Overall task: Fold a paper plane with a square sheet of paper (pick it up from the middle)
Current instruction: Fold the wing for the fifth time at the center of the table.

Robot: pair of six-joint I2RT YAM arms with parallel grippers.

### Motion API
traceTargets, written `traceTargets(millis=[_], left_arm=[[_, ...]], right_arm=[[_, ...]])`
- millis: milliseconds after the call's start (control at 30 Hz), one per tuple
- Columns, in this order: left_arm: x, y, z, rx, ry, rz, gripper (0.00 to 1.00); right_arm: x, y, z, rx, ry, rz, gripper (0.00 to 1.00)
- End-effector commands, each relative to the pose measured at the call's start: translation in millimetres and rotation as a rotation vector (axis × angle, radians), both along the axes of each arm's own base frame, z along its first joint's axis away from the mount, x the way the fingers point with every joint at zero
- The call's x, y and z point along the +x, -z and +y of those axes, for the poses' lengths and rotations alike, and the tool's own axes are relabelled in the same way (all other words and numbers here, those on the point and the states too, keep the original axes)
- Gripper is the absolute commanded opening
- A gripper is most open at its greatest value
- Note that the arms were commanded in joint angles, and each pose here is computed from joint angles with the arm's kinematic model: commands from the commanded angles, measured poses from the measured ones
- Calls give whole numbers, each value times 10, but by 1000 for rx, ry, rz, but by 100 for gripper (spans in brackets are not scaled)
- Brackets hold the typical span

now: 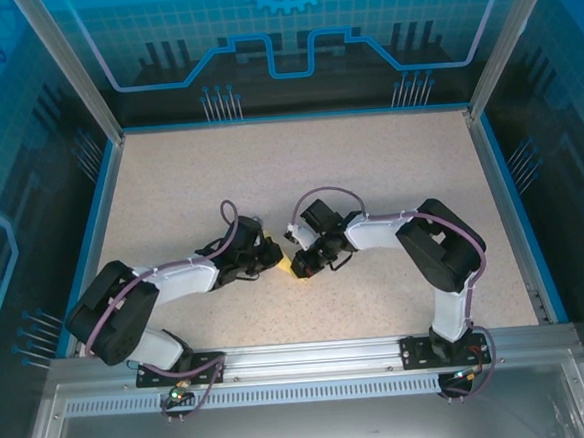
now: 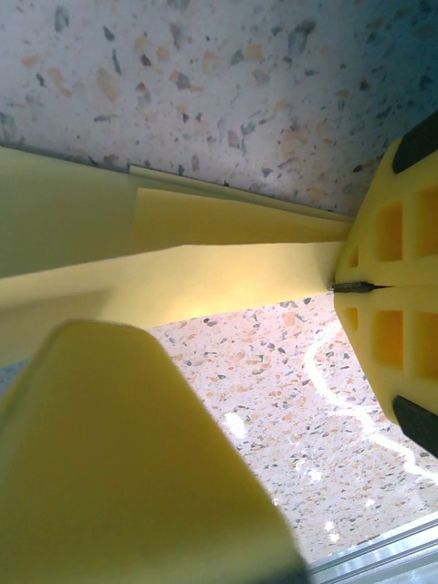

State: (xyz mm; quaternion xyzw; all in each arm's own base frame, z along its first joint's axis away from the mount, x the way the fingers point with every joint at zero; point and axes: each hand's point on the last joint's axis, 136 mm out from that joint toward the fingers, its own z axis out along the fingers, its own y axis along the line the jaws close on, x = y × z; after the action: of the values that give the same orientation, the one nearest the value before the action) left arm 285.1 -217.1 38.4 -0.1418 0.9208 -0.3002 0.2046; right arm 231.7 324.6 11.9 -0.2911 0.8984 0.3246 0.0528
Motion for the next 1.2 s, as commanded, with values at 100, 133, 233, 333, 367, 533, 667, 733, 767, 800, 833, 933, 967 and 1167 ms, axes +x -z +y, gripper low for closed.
traceTargets(millis=[100,133,233,333,367,533,667,733,767,800,833,933,967,1167], left_arm=[[88,95,23,23,26,-7,9],[101,102,41,31,18,-7,9],[108,147,121,66,-15,1,9],[89,207,210,103,-43,15,9],[87,226,234,117,-50,18,9],[79,321,321,171,-55,34,9],[84,364,387,196,-73,42,9],[86,369,412,204,-79,42,9],[89,369,433,213,-85,41,9],[88,374,455,218,-91,43,9],[95,371,478,221,-98,42,9],[117,379,564,230,-120,43,9],[125,381,599,230,-131,44,9],[241,367,803,253,-169,29,9]], right_arm=[[-170,310,-281,-131,25,80,0],[-166,312,-286,-132,25,78,0],[-171,321,-297,-140,26,78,0],[-175,329,-309,-146,27,78,0],[-180,339,-318,-149,28,80,0],[-227,365,-334,-157,18,92,0],[-247,389,-368,-170,23,94,0],[-241,390,-375,-174,26,92,0],[-242,391,-382,-175,28,93,0],[-238,395,-387,-177,31,94,0],[-238,398,-398,-180,33,95,0],[-248,414,-417,-185,35,99,0],[-246,417,-426,-188,36,99,0],[-252,433,-461,-195,32,105,0]])
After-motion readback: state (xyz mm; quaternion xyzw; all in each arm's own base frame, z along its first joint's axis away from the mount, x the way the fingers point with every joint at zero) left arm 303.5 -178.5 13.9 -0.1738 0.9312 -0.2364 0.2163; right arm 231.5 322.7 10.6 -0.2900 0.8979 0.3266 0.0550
